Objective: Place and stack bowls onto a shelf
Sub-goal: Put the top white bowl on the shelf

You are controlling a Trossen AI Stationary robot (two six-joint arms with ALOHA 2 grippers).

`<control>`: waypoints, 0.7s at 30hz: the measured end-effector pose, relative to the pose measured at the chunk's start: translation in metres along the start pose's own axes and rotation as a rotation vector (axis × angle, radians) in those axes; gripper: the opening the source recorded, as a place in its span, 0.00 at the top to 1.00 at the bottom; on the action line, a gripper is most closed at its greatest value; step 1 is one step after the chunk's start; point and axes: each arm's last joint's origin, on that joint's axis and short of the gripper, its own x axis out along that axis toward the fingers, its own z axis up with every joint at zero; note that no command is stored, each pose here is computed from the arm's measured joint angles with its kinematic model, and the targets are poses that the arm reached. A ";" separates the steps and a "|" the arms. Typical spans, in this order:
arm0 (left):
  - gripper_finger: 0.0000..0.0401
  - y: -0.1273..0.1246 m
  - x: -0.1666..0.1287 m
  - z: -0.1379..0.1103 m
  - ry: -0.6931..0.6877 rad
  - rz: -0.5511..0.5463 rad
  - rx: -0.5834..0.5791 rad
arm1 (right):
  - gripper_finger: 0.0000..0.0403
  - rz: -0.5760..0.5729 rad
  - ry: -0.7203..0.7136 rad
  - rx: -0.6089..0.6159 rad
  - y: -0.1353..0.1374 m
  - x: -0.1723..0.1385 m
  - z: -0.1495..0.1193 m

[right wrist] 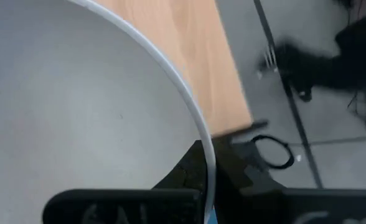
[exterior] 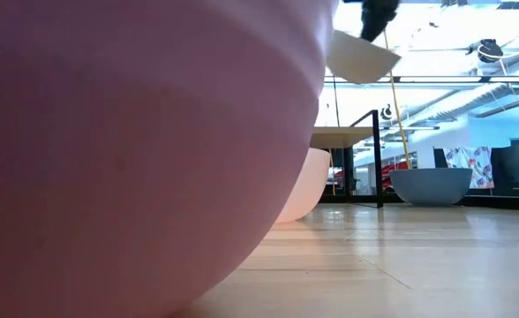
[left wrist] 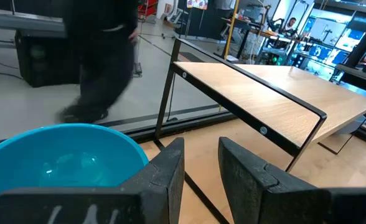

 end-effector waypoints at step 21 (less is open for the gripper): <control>0.74 0.000 0.000 -0.001 0.007 0.002 0.000 | 1.00 0.085 0.135 -0.077 -0.041 0.114 0.041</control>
